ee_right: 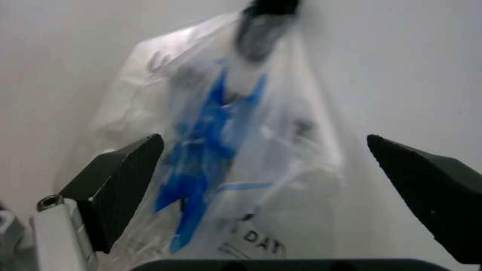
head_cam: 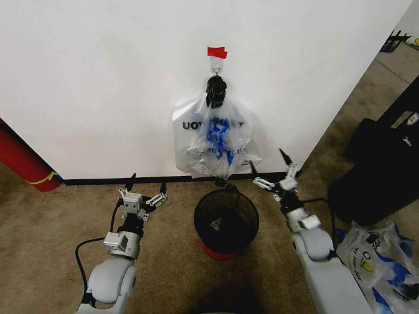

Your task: Pick up the garbage bag from the wall and place it over the trash bin.

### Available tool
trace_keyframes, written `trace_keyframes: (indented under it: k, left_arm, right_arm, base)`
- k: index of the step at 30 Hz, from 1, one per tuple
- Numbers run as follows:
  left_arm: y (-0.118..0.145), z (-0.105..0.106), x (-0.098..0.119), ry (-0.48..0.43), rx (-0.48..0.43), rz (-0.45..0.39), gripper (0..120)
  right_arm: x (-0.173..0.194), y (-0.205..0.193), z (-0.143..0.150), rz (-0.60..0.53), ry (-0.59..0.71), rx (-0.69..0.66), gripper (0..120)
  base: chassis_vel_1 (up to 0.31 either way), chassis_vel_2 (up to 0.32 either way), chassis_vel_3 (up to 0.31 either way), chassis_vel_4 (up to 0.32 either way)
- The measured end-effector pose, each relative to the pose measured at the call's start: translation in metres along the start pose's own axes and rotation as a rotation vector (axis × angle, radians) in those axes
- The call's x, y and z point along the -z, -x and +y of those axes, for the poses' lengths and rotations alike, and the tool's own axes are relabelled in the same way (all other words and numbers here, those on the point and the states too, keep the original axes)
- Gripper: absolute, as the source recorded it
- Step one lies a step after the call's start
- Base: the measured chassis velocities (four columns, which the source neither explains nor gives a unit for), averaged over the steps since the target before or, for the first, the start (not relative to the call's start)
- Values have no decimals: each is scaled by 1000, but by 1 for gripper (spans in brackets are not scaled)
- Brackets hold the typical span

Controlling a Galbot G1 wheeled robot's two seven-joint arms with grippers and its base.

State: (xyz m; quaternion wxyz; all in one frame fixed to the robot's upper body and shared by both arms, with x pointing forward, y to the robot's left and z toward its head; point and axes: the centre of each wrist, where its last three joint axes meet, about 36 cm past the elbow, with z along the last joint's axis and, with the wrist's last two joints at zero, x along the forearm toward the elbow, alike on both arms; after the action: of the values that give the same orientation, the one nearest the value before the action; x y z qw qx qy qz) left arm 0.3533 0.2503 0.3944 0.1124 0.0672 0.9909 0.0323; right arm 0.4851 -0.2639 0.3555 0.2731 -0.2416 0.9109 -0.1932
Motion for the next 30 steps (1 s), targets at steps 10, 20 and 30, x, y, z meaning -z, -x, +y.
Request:
trace_keyframes:
  k: [10, 20, 30]
  left_arm:
    - [4, 8, -3, 11, 13, 1, 100]
    - [4, 10, -2, 12, 23, -2, 100]
    - [4, 10, -4, 10, 26, -2, 100]
  right_arm:
    - [-12, 68, -34, -2, -321, 218, 100]
    - [-14, 89, -52, 82, -463, 414, 68]
    - [-21, 80, -53, 164, -465, 356, 52]
  base:
    - [0, 0, 0, 0]
    - [0, 0, 0, 0]
    - [0, 0, 0, 0]
